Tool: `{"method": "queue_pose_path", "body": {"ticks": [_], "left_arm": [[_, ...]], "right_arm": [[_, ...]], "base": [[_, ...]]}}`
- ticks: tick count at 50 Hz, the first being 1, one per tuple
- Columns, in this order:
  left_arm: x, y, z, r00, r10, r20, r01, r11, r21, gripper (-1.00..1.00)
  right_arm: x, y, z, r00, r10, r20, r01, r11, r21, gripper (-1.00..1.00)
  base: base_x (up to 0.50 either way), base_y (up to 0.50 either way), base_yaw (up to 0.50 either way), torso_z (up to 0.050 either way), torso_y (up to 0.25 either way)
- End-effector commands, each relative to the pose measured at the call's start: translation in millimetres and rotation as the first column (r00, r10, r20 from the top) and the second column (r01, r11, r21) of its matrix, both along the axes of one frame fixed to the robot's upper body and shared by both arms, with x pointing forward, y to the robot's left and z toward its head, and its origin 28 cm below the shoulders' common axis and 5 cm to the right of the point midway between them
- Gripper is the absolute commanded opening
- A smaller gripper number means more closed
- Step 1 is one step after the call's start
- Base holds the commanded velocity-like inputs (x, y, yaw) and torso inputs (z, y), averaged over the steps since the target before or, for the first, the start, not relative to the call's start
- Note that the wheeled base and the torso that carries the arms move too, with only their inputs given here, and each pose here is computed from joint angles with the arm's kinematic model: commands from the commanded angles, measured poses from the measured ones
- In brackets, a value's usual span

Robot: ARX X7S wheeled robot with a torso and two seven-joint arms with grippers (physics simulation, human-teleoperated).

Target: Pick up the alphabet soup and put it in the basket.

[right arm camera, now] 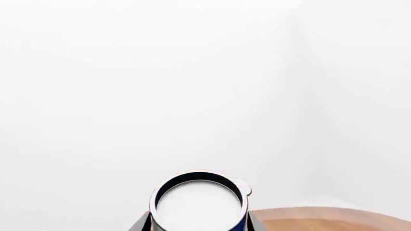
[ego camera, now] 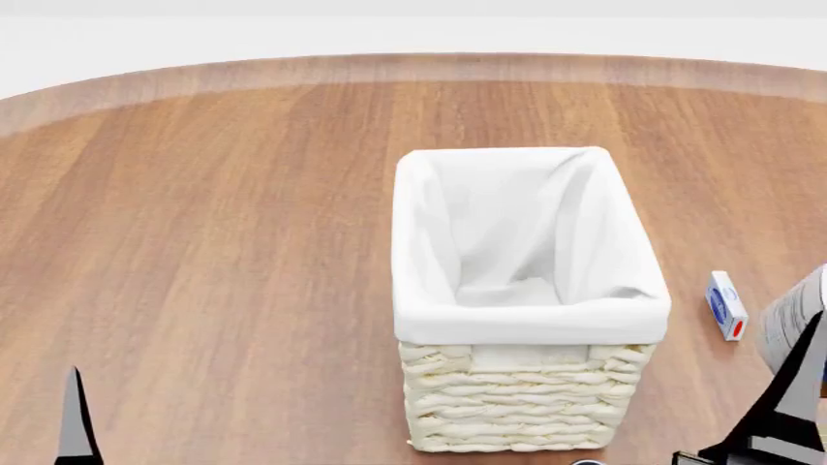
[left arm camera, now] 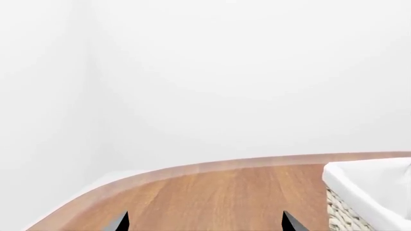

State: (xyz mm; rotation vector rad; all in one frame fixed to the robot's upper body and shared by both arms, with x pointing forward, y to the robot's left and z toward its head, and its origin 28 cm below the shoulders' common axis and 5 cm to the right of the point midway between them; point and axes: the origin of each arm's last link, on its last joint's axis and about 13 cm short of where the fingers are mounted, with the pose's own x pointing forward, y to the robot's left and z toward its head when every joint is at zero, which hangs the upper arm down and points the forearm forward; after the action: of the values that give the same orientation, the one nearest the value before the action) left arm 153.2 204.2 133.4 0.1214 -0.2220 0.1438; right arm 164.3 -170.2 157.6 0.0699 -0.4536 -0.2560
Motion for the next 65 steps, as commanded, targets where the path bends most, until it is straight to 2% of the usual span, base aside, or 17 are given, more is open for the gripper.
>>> {"method": "queue_pose_path", "body": {"ticks": [1, 2, 4, 6, 10, 11, 13, 15, 17, 21, 31, 45, 52, 58, 60, 65], "left_arm": [[0, -0.5, 0, 1.000, -0.002, -0.002, 0.002, 1.000, 0.000, 1.00], [0, -0.4, 0, 1.000, -0.001, -0.002, 0.001, 1.000, 0.001, 1.00], [1, 0.3, 0, 1.000, 0.001, -0.002, -0.001, 1.000, -0.001, 1.00], [1, 0.5, 0, 1.000, 0.005, -0.003, -0.005, 1.000, 0.001, 1.00], [0, 1.1, 0, 1.000, 0.012, -0.001, -0.012, 1.000, 0.005, 1.00], [1, 1.9, 0, 1.000, 0.016, 0.001, -0.016, 1.000, 0.006, 1.00], [0, 1.8, 1, 1.000, 0.015, 0.003, -0.015, 1.000, 0.007, 1.00], [-1, 1.8, 1, 1.000, 0.014, 0.006, -0.014, 1.000, 0.006, 1.00], [-1, 2.0, 1, 1.000, 0.016, 0.006, -0.016, 1.000, 0.005, 1.00], [-1, 2.4, 1, 1.000, 0.016, 0.008, -0.016, 1.000, 0.003, 1.00], [0, 2.1, -1, 1.000, 0.014, 0.003, -0.014, 1.000, 0.004, 1.00], [2, 3.0, -3, 1.000, 0.018, -0.005, -0.018, 1.000, 0.003, 1.00], [1, 2.6, -2, 1.000, 0.017, -0.006, -0.017, 1.000, 0.006, 1.00], [2, 3.1, -2, 1.000, 0.020, -0.009, -0.020, 1.000, 0.005, 1.00], [2, 3.0, -2, 1.000, 0.019, -0.010, -0.019, 1.000, 0.007, 1.00], [3, 2.7, -3, 1.000, 0.016, -0.013, -0.016, 1.000, 0.007, 1.00]], "right_arm": [[22, 18.5, 45, 0.994, 0.096, 0.057, -0.091, 0.992, -0.086, -1.00], [25, 19.9, 47, 0.991, 0.121, 0.061, -0.116, 0.991, -0.073, -1.00], [31, 24.0, 55, 0.988, 0.136, 0.066, -0.128, 0.985, -0.112, -1.00], [39, 27.9, 63, 0.983, 0.164, 0.083, -0.156, 0.982, -0.104, -1.00], [55, 35.2, 76, 0.975, 0.210, 0.077, -0.198, 0.970, -0.142, -1.00], [69, 40.1, 84, 0.969, 0.234, 0.082, -0.218, 0.961, -0.169, -1.00], [79, 43.9, 90, 0.967, 0.242, 0.085, -0.225, 0.959, -0.174, -1.00], [88, 48.6, 95, 0.953, 0.292, 0.081, -0.278, 0.949, -0.152, -1.00], [103, 54.1, 102, 0.954, 0.292, 0.071, -0.275, 0.944, -0.183, -1.00], [132, 63.4, 112, 0.942, 0.330, 0.054, -0.315, 0.930, -0.189, -1.00], [187, 70.5, 119, 0.951, 0.308, 0.006, -0.303, 0.940, -0.158, -1.00], [256, 61.3, 110, 0.969, 0.223, -0.111, -0.233, 0.968, -0.093, -1.00], [278, 60.3, 110, 0.963, 0.201, -0.179, -0.220, 0.971, -0.091, -1.00], [279, 60.7, 110, 0.948, 0.169, -0.271, -0.204, 0.973, -0.108, -1.00], [278, 60.5, 109, 0.933, 0.180, -0.313, -0.213, 0.974, -0.073, -1.00], [277, 60.5, 107, 0.900, 0.173, -0.401, -0.224, 0.971, -0.085, -1.00]], "base": [[0.00, 0.00, 0.00, 0.000, 0.000], [0.00, 0.00, 0.00, 0.000, 0.000], [0.00, 0.00, 0.00, 0.000, 0.000], [0.00, 0.00, 0.00, 0.000, 0.000], [0.00, 0.00, 0.00, 0.000, 0.000], [0.00, 0.00, 0.00, 0.000, 0.000], [0.00, 0.00, 0.00, 0.000, 0.000], [0.00, 0.00, 0.00, 0.000, 0.000], [0.00, 0.00, 0.00, 0.000, 0.005], [0.00, 0.00, 0.00, 0.000, 0.000], [0.00, 0.00, 0.00, 0.000, 0.000], [0.00, 0.00, 0.00, 0.000, 0.001], [0.00, 0.00, 0.00, 0.000, 0.001], [0.00, 0.00, 0.00, 0.000, 0.002], [0.00, 0.00, 0.00, 0.000, 0.000], [0.00, 0.00, 0.00, 0.000, 0.000]]}}
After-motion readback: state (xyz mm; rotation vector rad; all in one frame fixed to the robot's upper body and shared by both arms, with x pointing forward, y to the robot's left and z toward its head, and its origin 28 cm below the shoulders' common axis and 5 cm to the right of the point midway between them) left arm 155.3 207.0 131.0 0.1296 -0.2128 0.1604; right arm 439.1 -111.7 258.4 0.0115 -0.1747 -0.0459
